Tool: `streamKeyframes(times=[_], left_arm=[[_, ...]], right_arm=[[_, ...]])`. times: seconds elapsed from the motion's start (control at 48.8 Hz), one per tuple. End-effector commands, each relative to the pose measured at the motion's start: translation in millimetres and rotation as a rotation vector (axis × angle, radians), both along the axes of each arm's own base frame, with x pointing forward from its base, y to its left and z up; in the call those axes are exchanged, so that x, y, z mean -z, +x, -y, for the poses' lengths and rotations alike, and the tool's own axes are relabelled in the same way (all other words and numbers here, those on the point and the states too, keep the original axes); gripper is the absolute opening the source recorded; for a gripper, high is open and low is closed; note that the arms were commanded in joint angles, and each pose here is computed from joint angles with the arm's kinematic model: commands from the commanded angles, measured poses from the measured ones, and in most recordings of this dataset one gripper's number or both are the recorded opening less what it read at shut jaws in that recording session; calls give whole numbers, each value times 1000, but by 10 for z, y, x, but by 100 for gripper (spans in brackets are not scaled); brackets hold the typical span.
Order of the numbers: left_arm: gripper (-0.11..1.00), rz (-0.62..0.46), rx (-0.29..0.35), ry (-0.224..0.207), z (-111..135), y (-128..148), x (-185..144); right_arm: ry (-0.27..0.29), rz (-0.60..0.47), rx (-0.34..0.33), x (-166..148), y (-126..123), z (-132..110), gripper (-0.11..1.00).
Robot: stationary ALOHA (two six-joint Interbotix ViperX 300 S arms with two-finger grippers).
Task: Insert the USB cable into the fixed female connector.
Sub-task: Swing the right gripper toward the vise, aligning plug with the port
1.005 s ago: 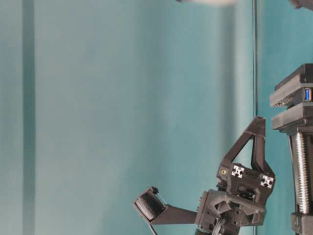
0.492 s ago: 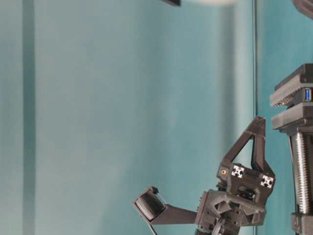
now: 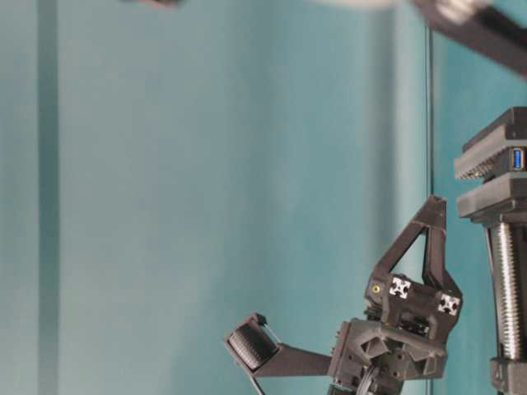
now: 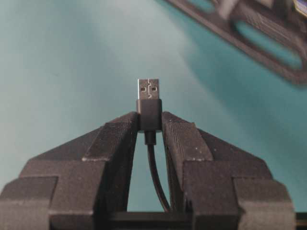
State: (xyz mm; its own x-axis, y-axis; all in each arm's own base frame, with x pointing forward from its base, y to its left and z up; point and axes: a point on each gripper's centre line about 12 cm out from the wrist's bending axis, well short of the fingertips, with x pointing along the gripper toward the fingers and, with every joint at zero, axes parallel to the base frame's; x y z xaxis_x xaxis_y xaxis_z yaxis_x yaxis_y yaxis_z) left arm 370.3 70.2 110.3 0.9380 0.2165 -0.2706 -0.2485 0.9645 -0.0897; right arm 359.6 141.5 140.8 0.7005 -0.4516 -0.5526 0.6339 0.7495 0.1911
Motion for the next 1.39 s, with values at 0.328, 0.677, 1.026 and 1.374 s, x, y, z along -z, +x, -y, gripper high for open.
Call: streamKeyframes(times=[0.328, 0.677, 1.026, 1.374], left_arm=[[2, 19, 2, 15, -16, 40, -57], [2, 18, -5, 16, -50, 60, -41], [2, 26, -6, 15, -61, 124, -42], [2, -5, -6, 3, -58, 114, -3]], right_arm=[[-155, 67, 347, 99, 260, -249, 22], [-231, 98, 465, 446, 297, -228, 22], [-255, 92, 525, 451, 347, -21, 22], [-263, 87, 567, 456, 393, 152, 22]])
